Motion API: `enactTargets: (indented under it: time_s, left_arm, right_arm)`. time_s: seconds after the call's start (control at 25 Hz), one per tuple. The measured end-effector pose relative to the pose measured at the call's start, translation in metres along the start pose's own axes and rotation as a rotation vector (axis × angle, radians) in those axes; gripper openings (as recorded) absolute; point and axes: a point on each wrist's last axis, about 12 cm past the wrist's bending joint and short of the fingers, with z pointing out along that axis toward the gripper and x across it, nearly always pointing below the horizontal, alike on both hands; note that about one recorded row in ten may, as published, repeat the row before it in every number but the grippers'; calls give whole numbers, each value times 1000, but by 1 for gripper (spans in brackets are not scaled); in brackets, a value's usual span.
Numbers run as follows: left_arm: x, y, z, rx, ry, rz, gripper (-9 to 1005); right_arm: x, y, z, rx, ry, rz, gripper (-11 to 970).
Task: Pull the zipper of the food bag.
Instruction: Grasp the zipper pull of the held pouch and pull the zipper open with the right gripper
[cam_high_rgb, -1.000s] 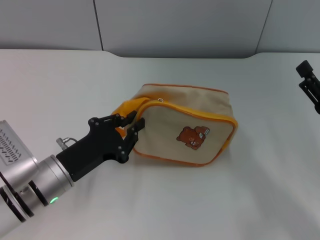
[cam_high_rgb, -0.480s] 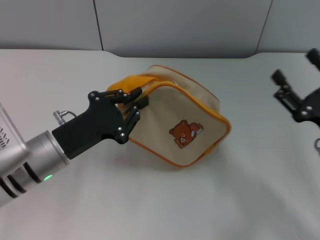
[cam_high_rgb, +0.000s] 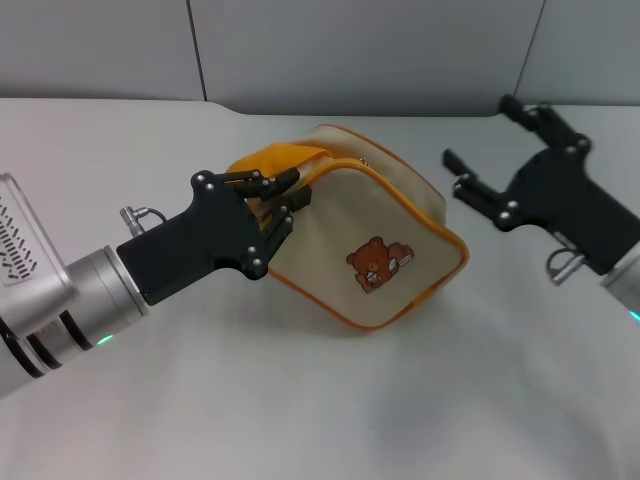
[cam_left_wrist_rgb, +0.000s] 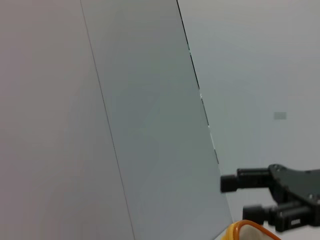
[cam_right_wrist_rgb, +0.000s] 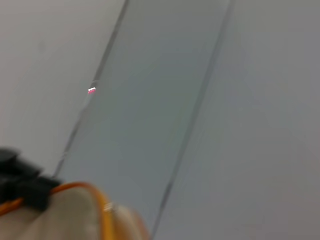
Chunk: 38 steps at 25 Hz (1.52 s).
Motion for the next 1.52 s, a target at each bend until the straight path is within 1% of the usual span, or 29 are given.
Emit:
enactTargets:
  time_s: [0.12,0.16,0.2,0.36,0.84,1.28,1.52]
  left_arm:
    - [0,0,1,5,0,1,141]
    - [-1,0,1,6,-1,2,140]
    - [-1,1,1,6,-2,3,140]
    - [-2,2,5,11,-3,8,136]
    - [-4,4,10,20,-6,16,125]
    - [-5,6,15,17,-6,19,123]
    - [-6,6,17,22,-9,16,120]
  right_arm:
    - [1,5,8,-72,17,-82,776]
    - [1,10,10,-114,16,-129,776]
    - [1,10,10,-114,16,-129,776]
    - [0,18,13,-180,4,-190,775]
    - [-5,28,19,-194,-39,-173,774]
    - [3,29,14,-227,22,-207,773]
    - [2,32,20,-232,10,-232,773]
